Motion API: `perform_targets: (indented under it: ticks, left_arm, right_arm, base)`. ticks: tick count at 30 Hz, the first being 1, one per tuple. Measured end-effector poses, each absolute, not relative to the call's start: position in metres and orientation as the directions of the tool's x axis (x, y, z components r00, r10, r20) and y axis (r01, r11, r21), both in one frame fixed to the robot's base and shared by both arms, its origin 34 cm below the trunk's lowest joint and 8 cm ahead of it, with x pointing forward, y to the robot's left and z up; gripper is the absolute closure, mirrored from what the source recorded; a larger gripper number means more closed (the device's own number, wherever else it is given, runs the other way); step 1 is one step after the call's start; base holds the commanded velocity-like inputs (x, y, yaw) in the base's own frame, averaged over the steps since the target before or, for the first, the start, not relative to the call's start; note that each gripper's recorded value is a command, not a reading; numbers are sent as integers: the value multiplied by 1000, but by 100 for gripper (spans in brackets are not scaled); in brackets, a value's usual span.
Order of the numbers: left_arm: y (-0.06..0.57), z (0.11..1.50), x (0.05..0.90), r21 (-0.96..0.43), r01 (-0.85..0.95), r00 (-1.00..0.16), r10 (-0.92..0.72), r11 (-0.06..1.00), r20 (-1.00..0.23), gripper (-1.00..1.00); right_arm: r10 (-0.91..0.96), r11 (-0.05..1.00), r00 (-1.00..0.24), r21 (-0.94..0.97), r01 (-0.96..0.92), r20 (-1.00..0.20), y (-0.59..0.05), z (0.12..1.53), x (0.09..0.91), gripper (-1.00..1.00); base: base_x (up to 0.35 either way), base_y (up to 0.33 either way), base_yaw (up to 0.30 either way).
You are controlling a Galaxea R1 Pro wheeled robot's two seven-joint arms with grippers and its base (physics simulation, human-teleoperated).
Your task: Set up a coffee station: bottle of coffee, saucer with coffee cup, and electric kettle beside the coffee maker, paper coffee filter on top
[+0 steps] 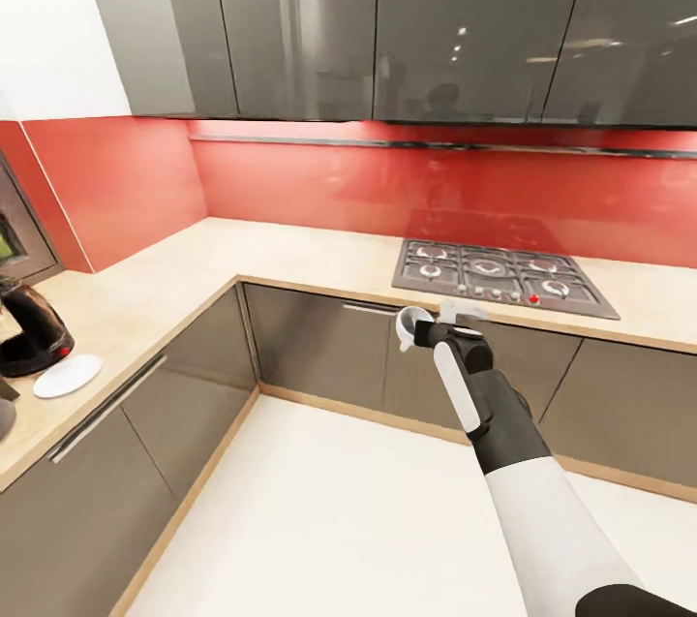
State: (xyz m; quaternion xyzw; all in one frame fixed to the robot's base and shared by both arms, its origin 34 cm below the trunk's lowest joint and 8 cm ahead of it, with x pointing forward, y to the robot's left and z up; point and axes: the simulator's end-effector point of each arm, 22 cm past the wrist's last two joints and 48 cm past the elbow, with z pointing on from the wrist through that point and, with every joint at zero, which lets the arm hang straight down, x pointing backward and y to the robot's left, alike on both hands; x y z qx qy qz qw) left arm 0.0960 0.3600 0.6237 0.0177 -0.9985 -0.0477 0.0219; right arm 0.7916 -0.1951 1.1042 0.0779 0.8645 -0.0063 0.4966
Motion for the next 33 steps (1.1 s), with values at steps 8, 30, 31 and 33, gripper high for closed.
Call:
perform_targets:
  ticks: [8,30,31,33]
  left_arm:
    - [360,624,97,96,-34,-999,-38,995,40,-100]
    - [356,623,97,91,-30,-999,-34,995,41,-100]
    - [356,623,97,91,-30,-999,-34,995,40,-100]
    - [356,623,97,90,-30,-999,-34,995,40,-100]
  right_arm:
    - [128,988,-495,66,141,-860,-195,1104,792,100]
    - [129,988,-495,67,141,-859,-195,1104,792,100]
    - [128,988,-495,67,140,-859,-195,1104,792,100]
    - [129,988,-495,67,140,-859,-195,1104,792,100]
  base:
    - [324,-61,274]
    - [300,-152,275]
    - [283,-207,276]
    - [283,-207,276]
